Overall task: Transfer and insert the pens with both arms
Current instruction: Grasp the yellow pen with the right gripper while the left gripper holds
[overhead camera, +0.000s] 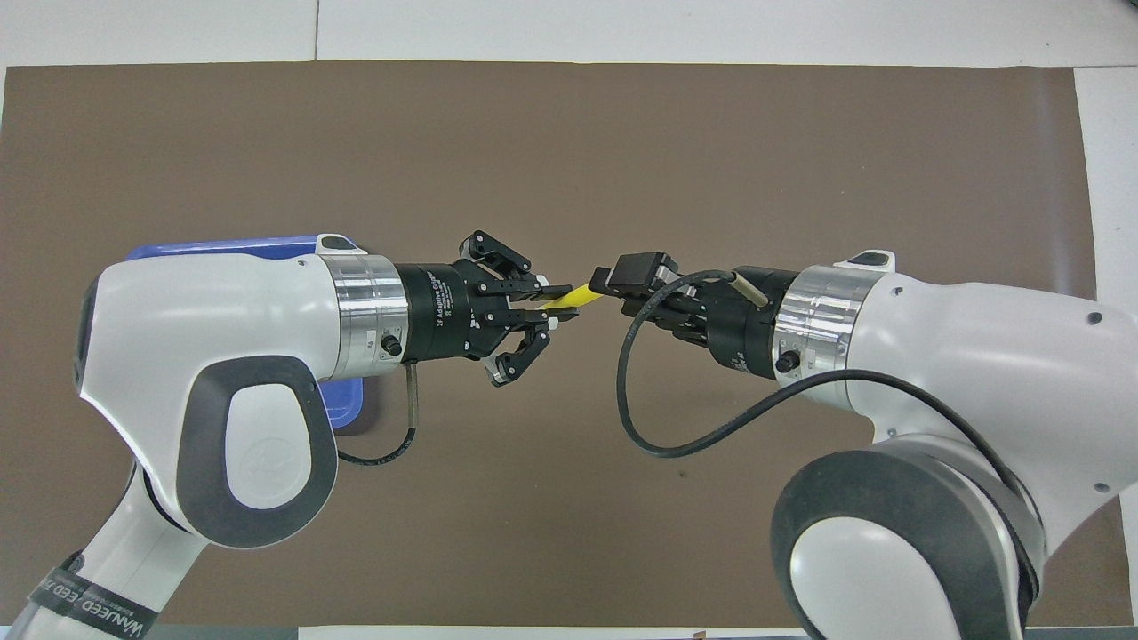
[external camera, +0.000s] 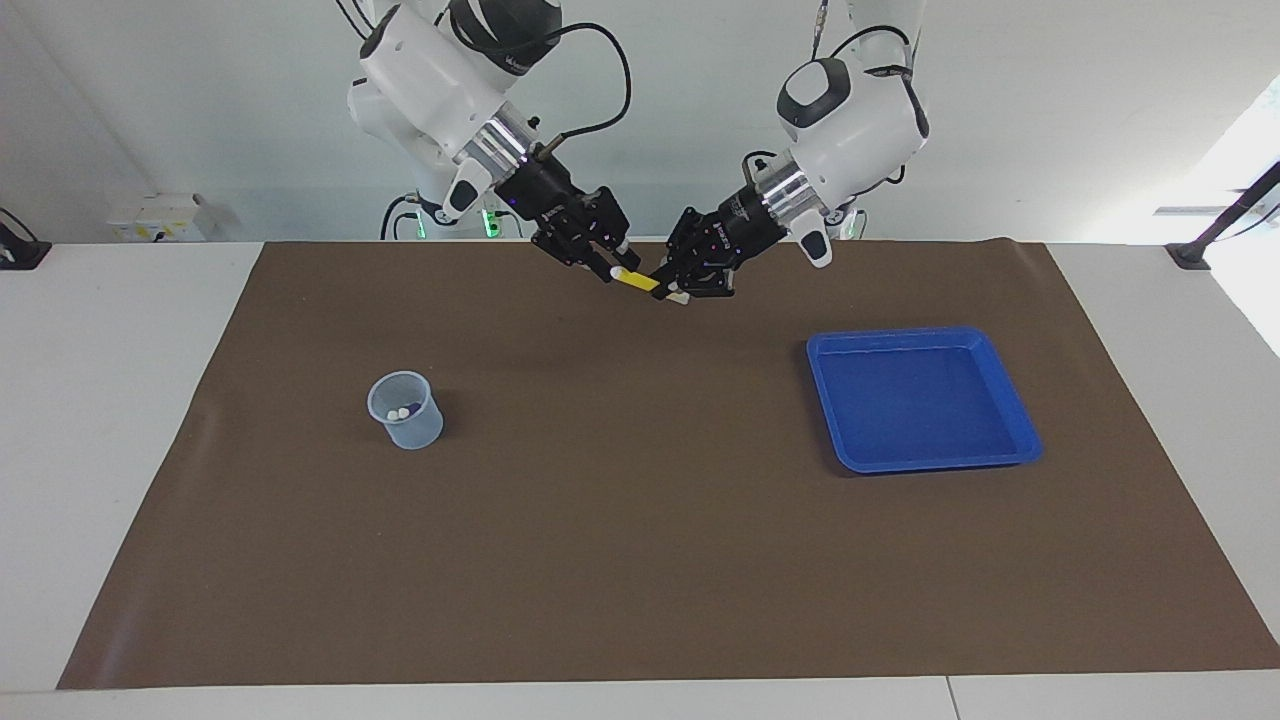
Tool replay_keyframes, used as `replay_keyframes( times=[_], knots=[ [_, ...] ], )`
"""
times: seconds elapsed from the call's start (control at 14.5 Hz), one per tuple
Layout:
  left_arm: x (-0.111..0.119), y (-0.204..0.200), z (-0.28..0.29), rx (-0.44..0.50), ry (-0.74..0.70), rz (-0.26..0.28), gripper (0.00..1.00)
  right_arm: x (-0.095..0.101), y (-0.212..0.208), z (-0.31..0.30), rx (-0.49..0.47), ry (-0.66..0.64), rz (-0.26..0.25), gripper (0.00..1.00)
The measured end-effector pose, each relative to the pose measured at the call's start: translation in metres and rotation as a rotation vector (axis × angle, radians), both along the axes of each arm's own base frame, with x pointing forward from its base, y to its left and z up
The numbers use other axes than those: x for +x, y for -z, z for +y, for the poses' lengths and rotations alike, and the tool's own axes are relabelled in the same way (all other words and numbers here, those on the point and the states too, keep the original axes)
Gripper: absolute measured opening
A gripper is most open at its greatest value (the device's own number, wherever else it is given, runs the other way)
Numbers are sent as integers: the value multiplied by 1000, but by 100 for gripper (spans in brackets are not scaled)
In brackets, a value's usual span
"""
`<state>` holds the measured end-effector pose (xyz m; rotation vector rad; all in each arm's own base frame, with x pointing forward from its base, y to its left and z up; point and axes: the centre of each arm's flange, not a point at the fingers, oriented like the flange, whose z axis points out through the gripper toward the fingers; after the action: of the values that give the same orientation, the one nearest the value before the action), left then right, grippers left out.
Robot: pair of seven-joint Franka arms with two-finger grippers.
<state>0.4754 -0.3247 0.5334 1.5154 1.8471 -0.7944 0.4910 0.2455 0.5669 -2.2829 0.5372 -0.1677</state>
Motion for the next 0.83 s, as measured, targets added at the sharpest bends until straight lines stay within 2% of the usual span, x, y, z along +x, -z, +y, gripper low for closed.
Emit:
replay_keyframes(
  times=[0.07,0.34,0.62,0.83],
  knots=[
    [0,0,0,0,-2,1,17,0,0,0,0,0,0,44],
    [1,-1,1,-1,-13,1,17,1,-1,-1,3,13,-6,39],
    [-4,-3,-8,-4,-19,-7,17,3,-2,-3,10,40,-5,44],
    [-5,-3,-10,-6,-22,-5,17,5,-3,-4,12,54,-17,41]
  ],
)
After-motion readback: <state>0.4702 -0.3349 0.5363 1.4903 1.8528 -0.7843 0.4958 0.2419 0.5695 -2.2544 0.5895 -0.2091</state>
